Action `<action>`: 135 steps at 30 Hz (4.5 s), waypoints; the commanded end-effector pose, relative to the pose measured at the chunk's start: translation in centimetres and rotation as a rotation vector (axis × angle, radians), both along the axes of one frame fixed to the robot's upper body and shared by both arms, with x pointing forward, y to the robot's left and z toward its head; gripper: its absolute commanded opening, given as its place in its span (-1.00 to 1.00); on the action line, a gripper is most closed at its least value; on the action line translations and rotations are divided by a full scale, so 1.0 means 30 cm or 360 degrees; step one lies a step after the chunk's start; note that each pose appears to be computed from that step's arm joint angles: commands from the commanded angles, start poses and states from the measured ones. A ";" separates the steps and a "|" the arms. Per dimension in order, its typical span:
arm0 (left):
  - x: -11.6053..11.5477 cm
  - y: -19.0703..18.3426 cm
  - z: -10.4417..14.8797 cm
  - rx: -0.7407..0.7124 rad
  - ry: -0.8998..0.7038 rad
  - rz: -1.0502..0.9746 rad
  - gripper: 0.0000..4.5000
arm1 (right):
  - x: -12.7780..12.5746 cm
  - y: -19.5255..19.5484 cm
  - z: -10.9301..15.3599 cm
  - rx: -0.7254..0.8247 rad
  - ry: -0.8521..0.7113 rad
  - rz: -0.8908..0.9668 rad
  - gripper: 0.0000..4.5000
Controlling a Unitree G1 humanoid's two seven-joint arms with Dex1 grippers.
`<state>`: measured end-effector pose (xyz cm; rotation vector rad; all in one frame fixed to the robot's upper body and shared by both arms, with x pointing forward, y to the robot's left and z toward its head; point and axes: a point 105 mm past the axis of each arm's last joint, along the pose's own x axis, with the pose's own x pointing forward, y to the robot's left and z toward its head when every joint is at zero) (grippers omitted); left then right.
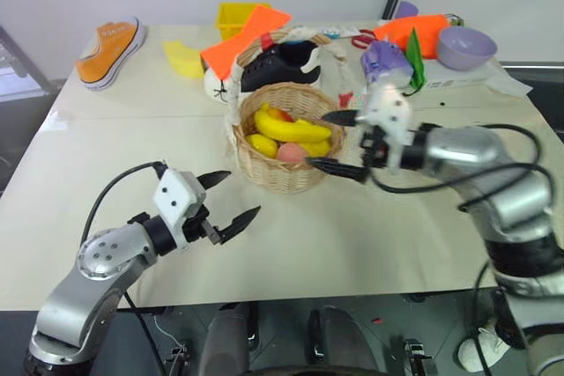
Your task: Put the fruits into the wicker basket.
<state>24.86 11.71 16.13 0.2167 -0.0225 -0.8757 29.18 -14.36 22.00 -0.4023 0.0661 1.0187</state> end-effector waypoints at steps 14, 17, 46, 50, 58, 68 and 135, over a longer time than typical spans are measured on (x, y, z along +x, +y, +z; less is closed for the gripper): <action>-0.010 -0.221 0.073 -0.0147 -0.0076 -0.0491 1.00 | 0.187 -0.556 -0.171 0.0275 0.0065 -0.1730 0.97; -0.009 -0.225 0.080 -0.0145 -0.0086 -0.0499 1.00 | 0.219 -0.548 -0.198 0.0321 0.0110 -0.1794 0.97; 0.056 -0.008 0.038 0.0009 -0.0080 -0.0120 1.00 | -0.058 -0.004 0.086 0.0123 -0.0126 0.0030 0.07; 0.076 0.050 0.056 0.0044 -0.0123 -0.0045 1.00 | -0.017 0.143 0.102 0.0121 -0.0203 0.0090 0.07; 0.065 0.048 0.069 0.0033 -0.0151 -0.0022 1.00 | 0.228 0.323 0.046 0.0024 -0.0299 -0.0208 0.07; 0.058 0.037 0.080 0.0000 -0.0165 0.0021 1.00 | 0.153 0.300 0.152 0.0178 -0.0545 -0.0007 0.99; 0.165 0.255 -0.025 -0.0069 -0.0062 0.0475 1.00 | 0.030 -0.240 -0.029 0.0162 -0.0407 -0.0553 0.49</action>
